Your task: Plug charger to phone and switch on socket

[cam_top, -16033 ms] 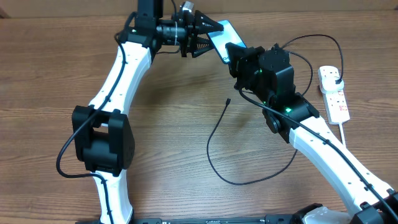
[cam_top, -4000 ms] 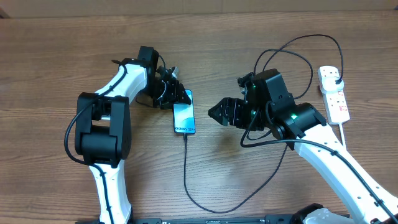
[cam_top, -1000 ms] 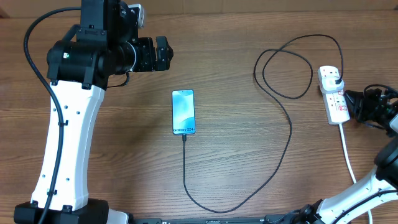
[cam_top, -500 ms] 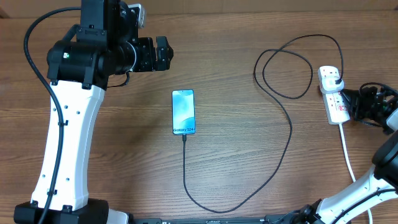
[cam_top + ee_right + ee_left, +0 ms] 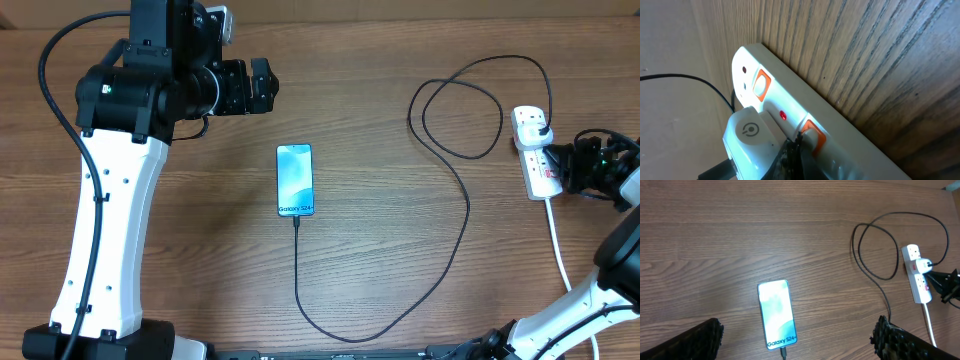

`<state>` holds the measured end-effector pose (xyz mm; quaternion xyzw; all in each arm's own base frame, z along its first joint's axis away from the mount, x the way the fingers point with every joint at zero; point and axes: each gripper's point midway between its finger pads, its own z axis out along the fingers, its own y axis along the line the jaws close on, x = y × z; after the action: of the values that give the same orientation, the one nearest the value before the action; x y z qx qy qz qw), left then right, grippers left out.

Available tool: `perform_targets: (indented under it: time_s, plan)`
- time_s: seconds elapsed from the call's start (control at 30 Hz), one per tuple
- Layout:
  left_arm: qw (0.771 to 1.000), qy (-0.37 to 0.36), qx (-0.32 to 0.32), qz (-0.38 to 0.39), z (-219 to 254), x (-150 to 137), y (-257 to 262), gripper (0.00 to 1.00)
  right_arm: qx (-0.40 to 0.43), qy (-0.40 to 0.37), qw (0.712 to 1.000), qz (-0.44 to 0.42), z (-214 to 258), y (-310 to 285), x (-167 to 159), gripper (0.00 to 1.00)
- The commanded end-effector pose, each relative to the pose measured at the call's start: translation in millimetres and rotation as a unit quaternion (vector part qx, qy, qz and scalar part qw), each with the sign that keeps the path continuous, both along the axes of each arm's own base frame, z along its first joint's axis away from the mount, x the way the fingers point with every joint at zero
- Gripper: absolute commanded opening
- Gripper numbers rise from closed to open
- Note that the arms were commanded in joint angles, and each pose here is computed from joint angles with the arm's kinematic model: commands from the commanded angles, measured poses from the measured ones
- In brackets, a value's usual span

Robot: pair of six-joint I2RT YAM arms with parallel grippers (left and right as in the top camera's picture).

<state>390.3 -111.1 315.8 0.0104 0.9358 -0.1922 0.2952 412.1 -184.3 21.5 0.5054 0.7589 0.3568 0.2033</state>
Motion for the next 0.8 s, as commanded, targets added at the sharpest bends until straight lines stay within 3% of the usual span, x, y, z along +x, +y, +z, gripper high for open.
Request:
perform_targets:
  time_s: [0.0,0.2,0.37,0.5,0.77]
  plan:
    - [1.000,0.003,-0.009,0.004,0,2,-1,1.00,0.014,0.022,0.999,0.028,-17,25,-2,0.04]
    - [1.000,0.003,-0.008,0.004,0,2,-1,1.00,-0.007,-0.022,1.000,-0.002,37,-19,-18,0.04]
    - [1.000,0.003,-0.007,0.005,0,2,0,1.00,-0.111,-0.110,0.988,-0.004,164,-25,-42,0.04]
    - [1.000,0.003,-0.007,0.005,0,2,0,1.00,-0.213,-0.186,0.957,0.069,249,37,-59,0.04]
    - [1.000,0.003,-0.007,0.005,0,2,0,1.00,-0.353,-0.265,0.873,0.206,322,164,-117,0.22]
